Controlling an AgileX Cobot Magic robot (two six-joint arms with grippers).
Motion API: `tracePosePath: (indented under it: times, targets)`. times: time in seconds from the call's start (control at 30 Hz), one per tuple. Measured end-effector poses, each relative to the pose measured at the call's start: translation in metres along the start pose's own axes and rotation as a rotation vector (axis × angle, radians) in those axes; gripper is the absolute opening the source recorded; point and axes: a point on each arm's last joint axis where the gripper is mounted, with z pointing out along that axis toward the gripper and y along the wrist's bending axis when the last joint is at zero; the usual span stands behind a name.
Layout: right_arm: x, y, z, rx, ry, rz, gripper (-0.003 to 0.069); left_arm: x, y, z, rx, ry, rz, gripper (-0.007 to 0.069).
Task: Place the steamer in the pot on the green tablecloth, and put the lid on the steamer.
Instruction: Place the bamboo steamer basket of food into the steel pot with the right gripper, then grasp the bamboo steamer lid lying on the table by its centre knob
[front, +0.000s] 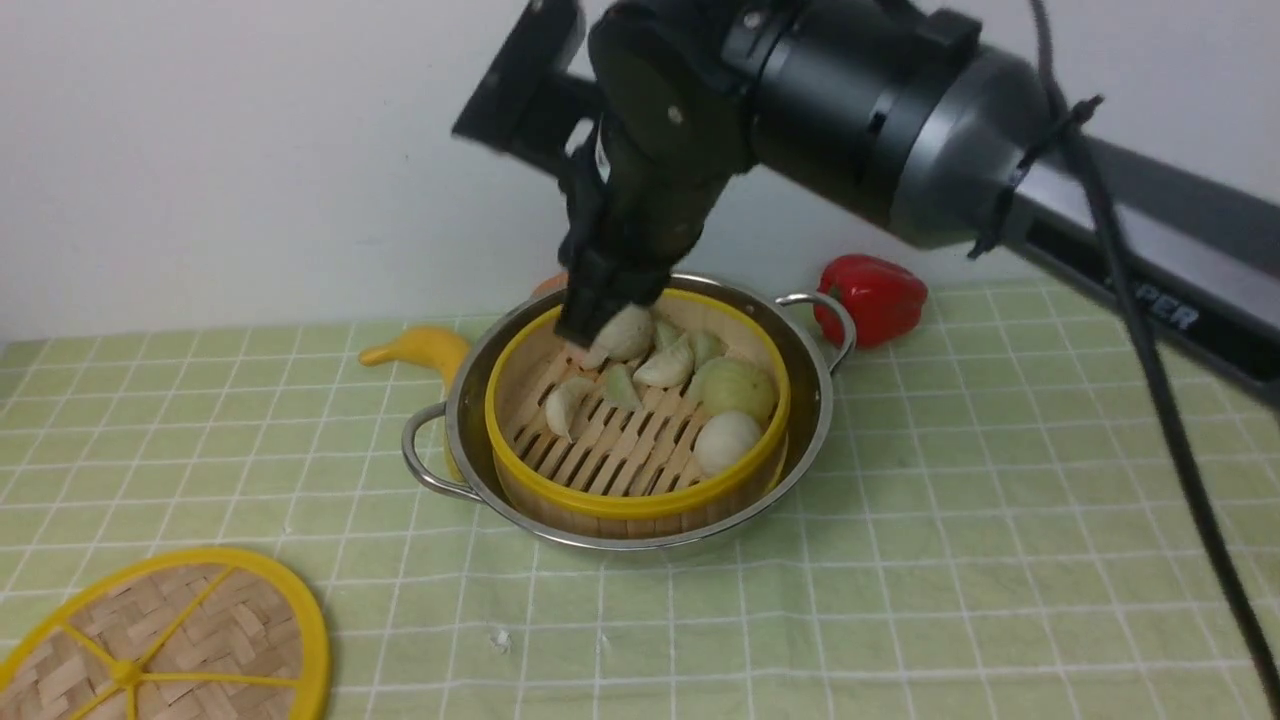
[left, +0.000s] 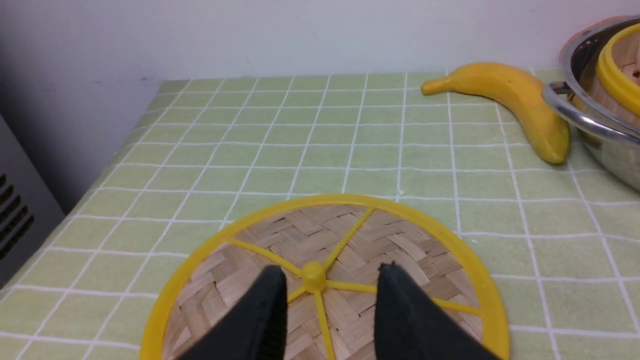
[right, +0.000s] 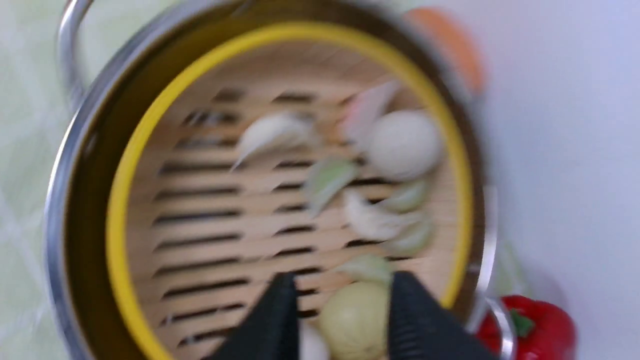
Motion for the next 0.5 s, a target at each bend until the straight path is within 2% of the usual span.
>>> tracePosePath:
  times: [0.07, 0.13, 0.17, 0.2, 0.3, 0.33, 0.5]
  targets:
    - [-0.006, -0.013, -0.024, 0.051, -0.058, 0.096, 0.0022, 0.0, 0.0, 0.0, 0.0, 0.0, 0.0, 0.0243]
    - [-0.009, -0.026, -0.052, 0.089, -0.12, 0.199, -0.0013, 0.0, 0.0, 0.0, 0.0, 0.0, 0.0, 0.0243]
    - [-0.01, -0.027, -0.054, 0.091, -0.125, 0.208, -0.0013, 0.0, 0.0, 0.0, 0.0, 0.0, 0.0, 0.0243]
    - [-0.01, -0.033, -0.074, 0.095, -0.167, 0.289, -0.0016, 0.0, 0.0, 0.0, 0.0, 0.0, 0.0, 0.0243]
    - [-0.01, -0.037, -0.09, 0.078, -0.201, 0.38, -0.0016, 0.0, 0.0, 0.0, 0.0, 0.0, 0.0, 0.0243]
    - [-0.01, -0.039, -0.101, 0.057, -0.222, 0.45, -0.0016, 0.0, 0.0, 0.0, 0.0, 0.0, 0.0, 0.0243]
    - [-0.009, -0.04, -0.108, 0.042, -0.238, 0.515, -0.0011, 0.0, 0.0, 0.0, 0.0, 0.0, 0.0, 0.0243]
